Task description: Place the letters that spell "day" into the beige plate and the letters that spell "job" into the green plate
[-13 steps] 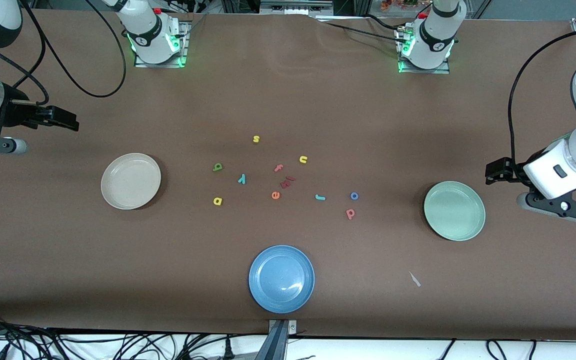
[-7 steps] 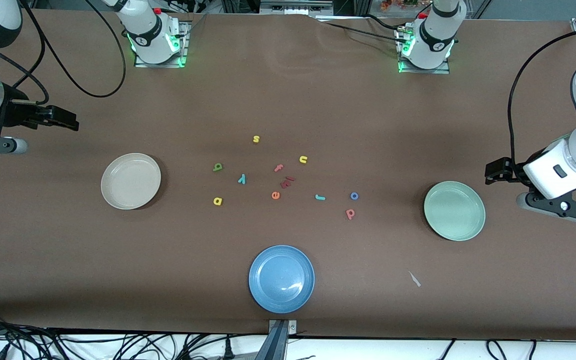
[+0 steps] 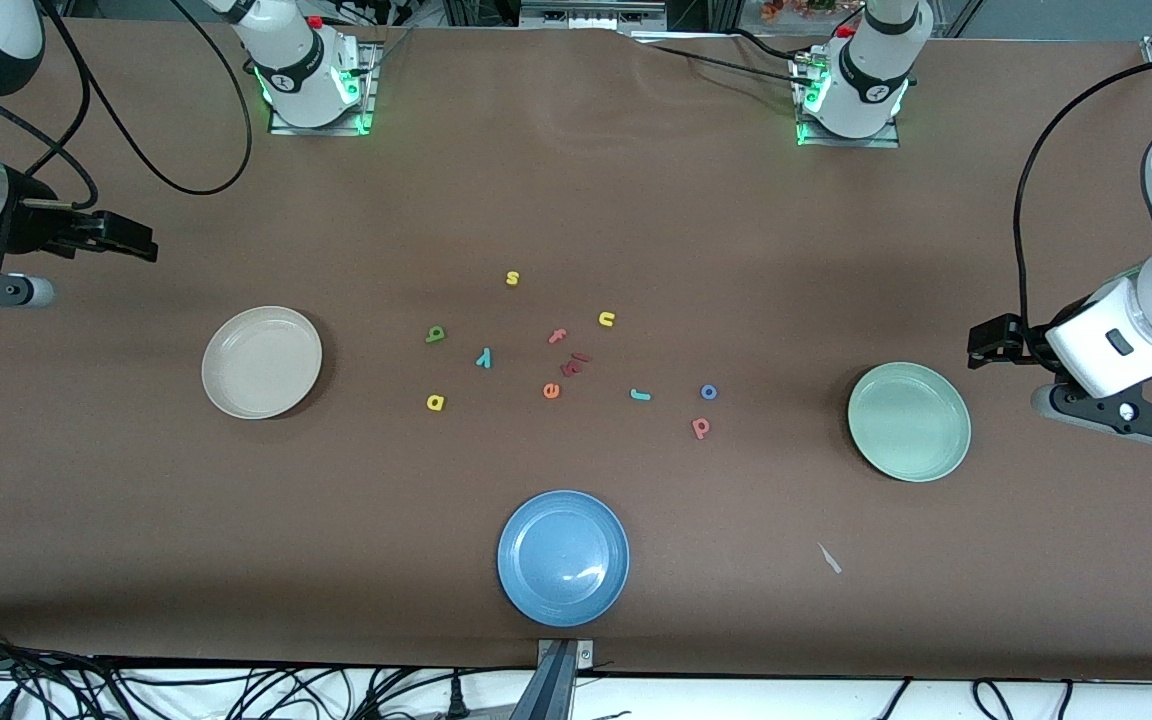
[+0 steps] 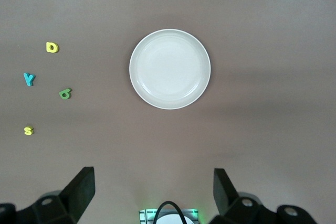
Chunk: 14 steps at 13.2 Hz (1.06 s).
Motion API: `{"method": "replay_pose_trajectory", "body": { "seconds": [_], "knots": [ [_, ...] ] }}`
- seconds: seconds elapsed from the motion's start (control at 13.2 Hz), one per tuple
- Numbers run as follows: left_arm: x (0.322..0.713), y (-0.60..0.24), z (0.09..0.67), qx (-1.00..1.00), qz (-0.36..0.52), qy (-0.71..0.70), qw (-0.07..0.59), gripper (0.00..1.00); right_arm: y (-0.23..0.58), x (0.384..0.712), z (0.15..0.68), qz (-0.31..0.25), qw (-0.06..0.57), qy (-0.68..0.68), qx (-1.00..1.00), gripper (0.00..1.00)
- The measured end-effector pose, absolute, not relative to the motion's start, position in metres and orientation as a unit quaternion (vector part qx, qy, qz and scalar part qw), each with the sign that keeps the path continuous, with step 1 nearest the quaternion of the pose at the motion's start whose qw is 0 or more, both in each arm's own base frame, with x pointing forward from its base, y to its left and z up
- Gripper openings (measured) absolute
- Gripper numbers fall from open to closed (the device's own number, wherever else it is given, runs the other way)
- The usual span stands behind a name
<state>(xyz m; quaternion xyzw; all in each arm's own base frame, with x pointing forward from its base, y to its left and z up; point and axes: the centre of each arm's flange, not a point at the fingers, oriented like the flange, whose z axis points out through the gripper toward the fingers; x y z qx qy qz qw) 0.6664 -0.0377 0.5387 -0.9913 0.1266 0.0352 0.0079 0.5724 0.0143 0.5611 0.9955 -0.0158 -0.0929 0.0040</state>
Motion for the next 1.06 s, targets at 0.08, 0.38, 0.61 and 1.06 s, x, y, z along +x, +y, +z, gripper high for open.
{"method": "replay_pose_trajectory", "body": {
  "seconds": [0.08,0.38,0.61,1.06],
  "knots": [
    [0.666,-0.038,0.538,-0.991,0.036,0.127,0.008,1.0,0.014,0.572,0.561,-0.093,0.004,-0.016,0.996,1.0],
    [0.667,-0.038,0.536,-0.991,0.037,0.127,0.008,1.0,0.014,0.572,0.561,-0.093,0.004,-0.016,0.996,1.0],
    [0.668,-0.039,0.532,-0.991,0.04,0.127,0.007,1.0,0.014,0.573,0.561,-0.093,0.004,-0.016,0.996,1.0],
    [0.673,-0.038,0.512,-0.99,0.056,0.128,0.004,1.0,0.013,0.573,0.561,-0.093,0.004,-0.017,0.995,1.0]
  ]
}}
